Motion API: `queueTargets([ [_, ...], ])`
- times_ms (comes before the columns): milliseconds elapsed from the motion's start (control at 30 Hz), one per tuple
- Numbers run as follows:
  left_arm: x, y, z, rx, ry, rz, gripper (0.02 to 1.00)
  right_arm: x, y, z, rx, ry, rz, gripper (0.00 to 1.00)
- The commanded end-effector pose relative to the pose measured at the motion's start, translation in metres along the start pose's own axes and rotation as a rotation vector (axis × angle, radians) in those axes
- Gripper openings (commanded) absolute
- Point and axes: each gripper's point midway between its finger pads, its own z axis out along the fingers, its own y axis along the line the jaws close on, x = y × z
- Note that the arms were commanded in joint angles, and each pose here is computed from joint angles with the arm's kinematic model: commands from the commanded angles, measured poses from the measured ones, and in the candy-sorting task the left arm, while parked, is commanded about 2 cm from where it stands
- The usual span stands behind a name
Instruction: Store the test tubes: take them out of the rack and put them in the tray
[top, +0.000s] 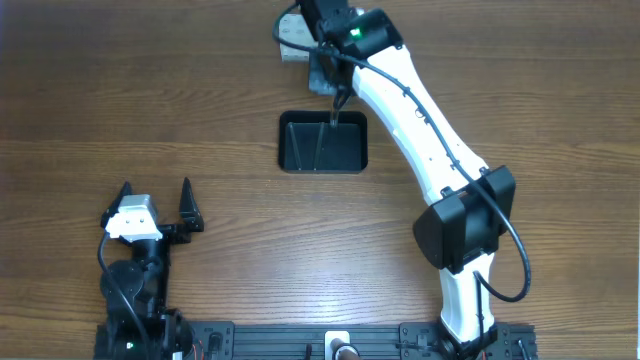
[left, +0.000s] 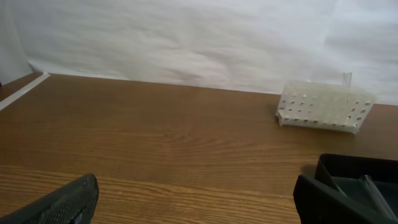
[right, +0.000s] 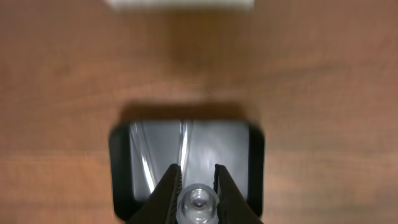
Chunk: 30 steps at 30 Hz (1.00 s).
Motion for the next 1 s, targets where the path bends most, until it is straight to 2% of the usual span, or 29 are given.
queueTargets([
  [33,0.001,0.003,0.0,-0.013,-0.001,0.011,0.998,0.032,0.011,0.021,0.014,0.132,0.002,0.012],
  [333,0.001,0.003,0.0,-0.013,-0.001,0.011,0.998,0.062,0.01,0.059,0.055,0.276,-0.014,0.012],
  [1000,0.001,0.003,0.0,-0.013,-0.001,0.011,0.996,0.06,0.0,0.089,0.08,0.297,0.01,0.009],
])
